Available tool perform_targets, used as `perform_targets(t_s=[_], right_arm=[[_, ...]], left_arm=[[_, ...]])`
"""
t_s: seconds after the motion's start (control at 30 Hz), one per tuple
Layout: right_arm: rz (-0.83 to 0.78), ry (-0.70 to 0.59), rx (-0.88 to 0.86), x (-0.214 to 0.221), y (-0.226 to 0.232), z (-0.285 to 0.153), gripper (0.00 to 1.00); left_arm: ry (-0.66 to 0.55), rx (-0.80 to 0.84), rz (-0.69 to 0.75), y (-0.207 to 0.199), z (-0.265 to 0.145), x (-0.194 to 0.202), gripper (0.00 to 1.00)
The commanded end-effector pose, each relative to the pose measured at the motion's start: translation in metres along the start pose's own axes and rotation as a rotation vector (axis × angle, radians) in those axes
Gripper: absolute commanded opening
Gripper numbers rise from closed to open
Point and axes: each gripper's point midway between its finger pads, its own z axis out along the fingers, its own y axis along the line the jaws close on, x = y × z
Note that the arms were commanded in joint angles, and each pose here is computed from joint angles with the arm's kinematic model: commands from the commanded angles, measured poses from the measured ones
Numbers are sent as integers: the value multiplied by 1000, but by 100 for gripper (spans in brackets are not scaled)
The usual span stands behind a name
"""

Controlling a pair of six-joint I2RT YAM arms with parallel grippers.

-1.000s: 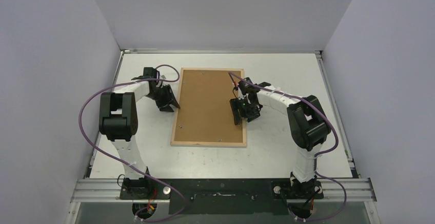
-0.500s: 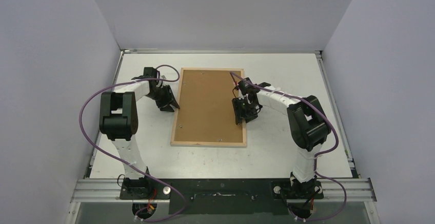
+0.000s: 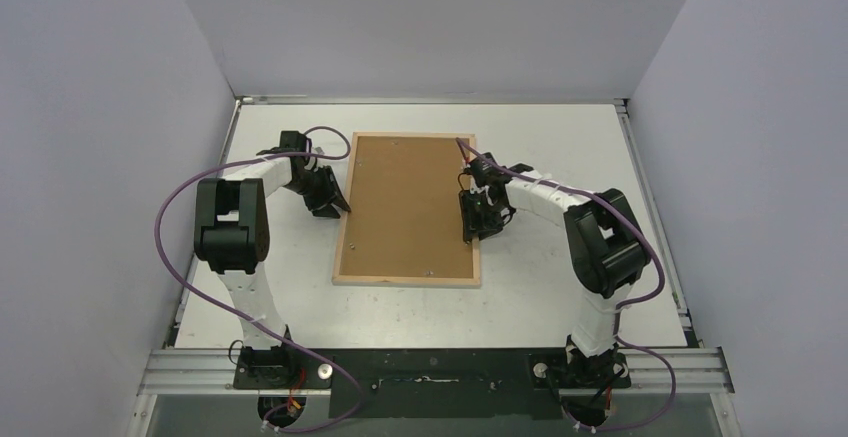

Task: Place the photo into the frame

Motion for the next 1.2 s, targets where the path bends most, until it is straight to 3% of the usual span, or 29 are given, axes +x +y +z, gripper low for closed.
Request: perform_targets(t_s=[0.0, 0.2, 0.53, 0.63, 0.77, 0.97, 1.17], right_arm=[[-10, 4, 11, 8, -5, 1, 36], [-11, 8, -21, 10, -6, -2, 25], [-164, 4, -155, 15, 10, -10, 18], [-164, 1, -164, 16, 11, -9, 9], [-157, -30, -175, 12, 13, -12, 9], [-10, -204, -76, -29, 1, -40, 29], [140, -380, -48, -74, -7, -80, 52]], left_arm=[[59, -108, 1, 30, 23, 14, 34], [58, -105, -3, 29, 23, 13, 34], [61, -97, -5, 28, 24, 13, 33], [62, -96, -8, 28, 24, 14, 33], [61, -94, -7, 27, 24, 14, 33], [32, -71, -51, 23, 18, 8, 35], [-12, -25, -4, 10, 5, -12, 47]])
